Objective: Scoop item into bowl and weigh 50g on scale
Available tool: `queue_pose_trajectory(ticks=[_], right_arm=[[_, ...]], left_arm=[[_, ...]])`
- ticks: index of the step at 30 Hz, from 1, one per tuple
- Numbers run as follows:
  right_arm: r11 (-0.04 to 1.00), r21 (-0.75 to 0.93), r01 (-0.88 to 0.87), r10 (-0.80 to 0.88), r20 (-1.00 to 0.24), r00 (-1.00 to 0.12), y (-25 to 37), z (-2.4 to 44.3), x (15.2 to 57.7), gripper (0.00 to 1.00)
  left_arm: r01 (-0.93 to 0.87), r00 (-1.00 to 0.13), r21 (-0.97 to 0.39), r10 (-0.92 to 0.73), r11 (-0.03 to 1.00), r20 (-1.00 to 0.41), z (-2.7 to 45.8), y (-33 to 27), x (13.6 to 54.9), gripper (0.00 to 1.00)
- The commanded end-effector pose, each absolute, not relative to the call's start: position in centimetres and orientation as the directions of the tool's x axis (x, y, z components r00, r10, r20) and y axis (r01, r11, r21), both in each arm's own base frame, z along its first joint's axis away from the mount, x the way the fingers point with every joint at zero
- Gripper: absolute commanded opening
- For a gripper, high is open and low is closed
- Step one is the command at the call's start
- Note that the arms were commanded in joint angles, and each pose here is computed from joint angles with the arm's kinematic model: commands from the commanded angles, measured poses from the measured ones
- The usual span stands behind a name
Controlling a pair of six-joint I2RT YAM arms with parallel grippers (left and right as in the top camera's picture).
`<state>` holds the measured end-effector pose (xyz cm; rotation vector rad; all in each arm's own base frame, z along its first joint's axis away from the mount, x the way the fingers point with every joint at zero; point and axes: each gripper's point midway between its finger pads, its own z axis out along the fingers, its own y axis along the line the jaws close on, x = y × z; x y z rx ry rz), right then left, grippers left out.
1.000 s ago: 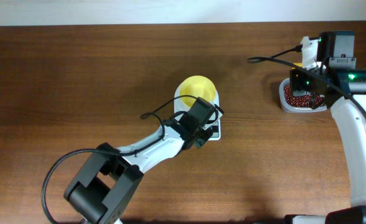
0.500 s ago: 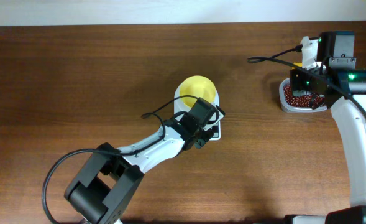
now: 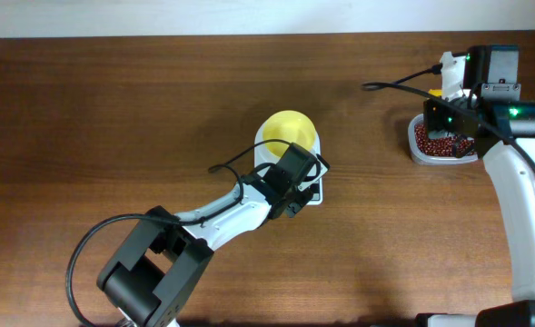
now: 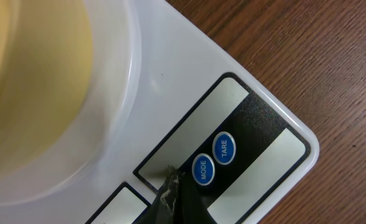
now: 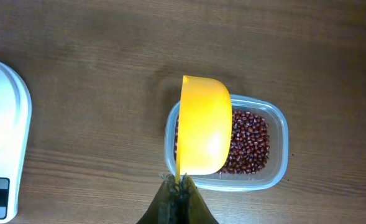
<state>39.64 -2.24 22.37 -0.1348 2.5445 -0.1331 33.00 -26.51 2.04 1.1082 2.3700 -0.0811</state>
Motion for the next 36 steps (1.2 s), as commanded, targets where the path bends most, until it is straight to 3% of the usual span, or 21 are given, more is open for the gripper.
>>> queue_pose_trajectory(ticks=[1, 5, 12, 15, 21, 25, 36], right_arm=[[0.99, -0.129, -0.052, -0.114, -0.541, -0.833, -2.6, 21.9, 39.7, 0.04], [0.99, -0.129, -0.052, -0.114, -0.541, -0.833, -2.6, 21.9, 39.7, 0.04], [0.991, -0.124, -0.05, -0.11, -0.545, -0.831, -2.5, 22.0, 39.7, 0.04], [0.994, -0.097, -0.042, -0.089, -0.553, -0.828, -2.2, 22.0, 39.8, 0.04], [0.995, -0.094, -0.044, -0.089, -0.554, -0.828, -2.1, 22.0, 39.8, 0.04], [0.995, -0.094, -0.044, -0.089, -0.553, -0.828, -2.1, 22.0, 39.8, 0.04], [0.995, -0.093, -0.044, -0.089, -0.554, -0.828, -2.1, 22.0, 39.8, 0.04]], left_arm=[[0.752, -0.53, 0.149, 0.724, 0.642, -0.442, 0.4, -26.5, 32.5, 0.0], [0.748, -0.524, 0.156, 0.718, 0.645, -0.458, 2.0, -26.4, 32.5, 0.0], [0.717, -0.425, 0.185, 0.631, 0.672, -0.649, 11.6, -27.3, 33.5, 0.0], [0.709, -0.407, 0.185, 0.61, 0.68, -0.68, 13.4, -27.2, 33.4, 0.0], [0.753, -0.501, 0.116, 0.679, 0.647, -0.536, 7.7, -26.7, 31.3, 0.0], [0.798, -0.489, 0.1, 0.735, 0.594, -0.469, 3.5, -27.4, 30.9, 0.0], [0.775, -0.495, 0.148, 0.735, 0.614, -0.463, 2.5, -27.1, 32.0, 0.0]])
